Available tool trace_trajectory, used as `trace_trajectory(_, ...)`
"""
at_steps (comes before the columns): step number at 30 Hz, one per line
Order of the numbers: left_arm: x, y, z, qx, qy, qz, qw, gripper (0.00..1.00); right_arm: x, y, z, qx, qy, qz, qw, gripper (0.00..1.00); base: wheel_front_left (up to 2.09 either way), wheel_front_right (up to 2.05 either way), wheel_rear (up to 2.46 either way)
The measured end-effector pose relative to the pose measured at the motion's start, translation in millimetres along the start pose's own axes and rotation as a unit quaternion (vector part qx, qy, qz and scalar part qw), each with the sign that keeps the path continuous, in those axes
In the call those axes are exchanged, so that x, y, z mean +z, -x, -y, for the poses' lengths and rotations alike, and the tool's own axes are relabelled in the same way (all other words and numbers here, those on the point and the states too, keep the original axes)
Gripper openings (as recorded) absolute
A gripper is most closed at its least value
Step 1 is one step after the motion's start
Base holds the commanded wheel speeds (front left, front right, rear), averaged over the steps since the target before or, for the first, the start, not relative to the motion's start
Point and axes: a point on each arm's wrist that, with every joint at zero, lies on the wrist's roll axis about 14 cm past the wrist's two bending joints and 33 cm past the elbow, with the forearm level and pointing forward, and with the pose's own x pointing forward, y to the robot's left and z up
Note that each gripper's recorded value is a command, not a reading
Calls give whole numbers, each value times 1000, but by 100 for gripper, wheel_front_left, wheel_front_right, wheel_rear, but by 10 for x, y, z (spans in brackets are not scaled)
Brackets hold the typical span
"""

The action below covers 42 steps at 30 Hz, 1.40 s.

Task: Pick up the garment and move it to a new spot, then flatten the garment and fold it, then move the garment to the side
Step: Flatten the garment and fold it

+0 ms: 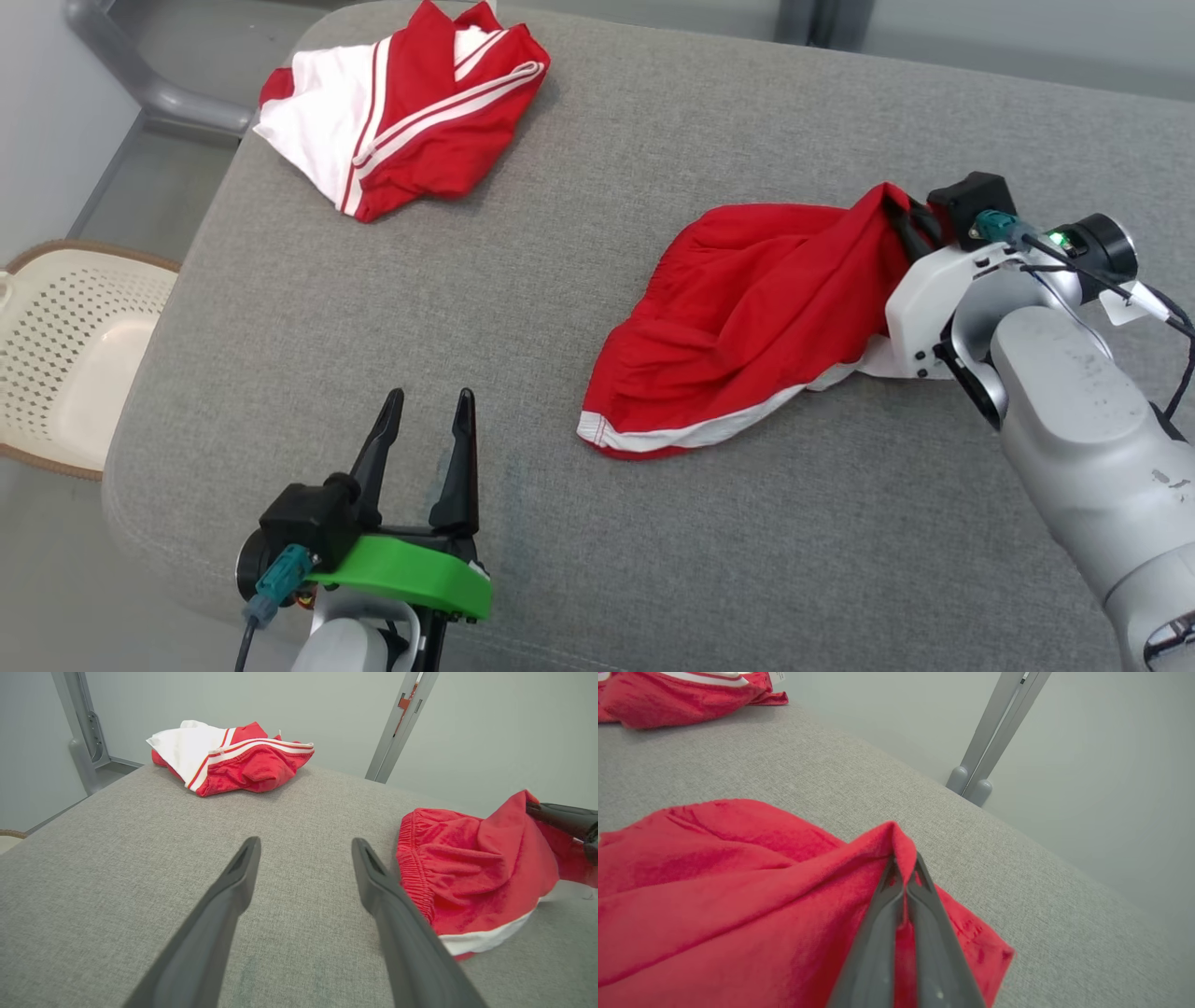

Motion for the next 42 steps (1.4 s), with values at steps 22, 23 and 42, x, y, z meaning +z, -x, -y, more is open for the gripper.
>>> trace_trajectory(22,-19,-153,273,-45,-7,1,999,100,241,409,605,-94,-88,96,987,100,0,0,0)
trace_trajectory(23,-19,-163,295,-49,-8,1,999,100,215,476,633,-101,-94,99,986,100,0,0,0)
trace_trajectory(42,67,-178,524,-87,-12,17,996,100,-508,1189,-30,-124,-215,67,966,100,0,0,0)
